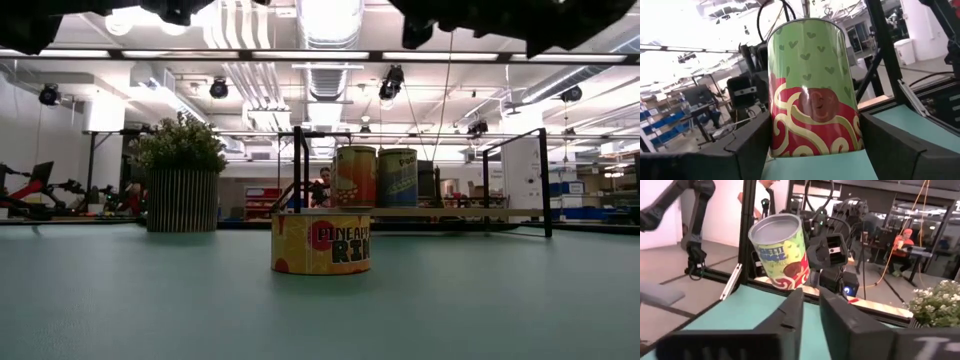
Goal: Pick and place cans onto a shelf
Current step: Put the green can on the shelf
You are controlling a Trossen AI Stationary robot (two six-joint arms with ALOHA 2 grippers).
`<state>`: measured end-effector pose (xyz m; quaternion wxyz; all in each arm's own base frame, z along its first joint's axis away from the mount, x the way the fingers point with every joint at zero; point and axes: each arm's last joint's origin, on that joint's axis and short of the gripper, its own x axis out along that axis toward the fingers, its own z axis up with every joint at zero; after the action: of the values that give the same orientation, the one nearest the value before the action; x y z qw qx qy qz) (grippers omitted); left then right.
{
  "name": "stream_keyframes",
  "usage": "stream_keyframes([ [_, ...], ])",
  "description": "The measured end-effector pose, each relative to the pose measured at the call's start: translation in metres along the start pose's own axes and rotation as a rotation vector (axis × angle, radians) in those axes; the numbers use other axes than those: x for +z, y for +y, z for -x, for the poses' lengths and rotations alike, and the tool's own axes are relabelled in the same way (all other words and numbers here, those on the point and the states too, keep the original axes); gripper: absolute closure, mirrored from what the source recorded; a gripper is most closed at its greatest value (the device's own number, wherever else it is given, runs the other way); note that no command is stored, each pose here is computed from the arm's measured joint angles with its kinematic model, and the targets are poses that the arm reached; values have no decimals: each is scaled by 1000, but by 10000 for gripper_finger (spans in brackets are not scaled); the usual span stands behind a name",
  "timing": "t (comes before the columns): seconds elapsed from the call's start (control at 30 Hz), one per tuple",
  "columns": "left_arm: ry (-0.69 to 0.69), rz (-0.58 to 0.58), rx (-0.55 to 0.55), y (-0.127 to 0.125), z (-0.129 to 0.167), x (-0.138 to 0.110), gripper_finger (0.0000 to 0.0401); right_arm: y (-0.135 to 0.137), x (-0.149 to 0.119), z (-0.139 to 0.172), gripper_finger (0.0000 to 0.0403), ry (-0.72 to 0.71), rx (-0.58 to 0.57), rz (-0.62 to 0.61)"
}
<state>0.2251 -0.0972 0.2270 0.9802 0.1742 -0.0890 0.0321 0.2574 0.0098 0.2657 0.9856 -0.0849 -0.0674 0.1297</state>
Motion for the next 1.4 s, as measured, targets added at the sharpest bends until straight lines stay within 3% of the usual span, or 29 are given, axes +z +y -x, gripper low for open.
stream_keyframes([
  [0.43,118,40,96,1,8,-17,136,-10,27,-35,132,148,46,61],
  [0.63,113,45,112,4,5,-15,136,-8,38,-52,62,190,82,50],
  [0.87,137,28,122,3,-2,-21,136,-13,37,-88,44,240,100,55],
  [1.13,134,21,161,3,-7,-18,136,-22,39,-118,44,473,101,20],
  [1.4,149,13,170,3,-6,-20,136,-26,37,-137,44,549,121,16],
])
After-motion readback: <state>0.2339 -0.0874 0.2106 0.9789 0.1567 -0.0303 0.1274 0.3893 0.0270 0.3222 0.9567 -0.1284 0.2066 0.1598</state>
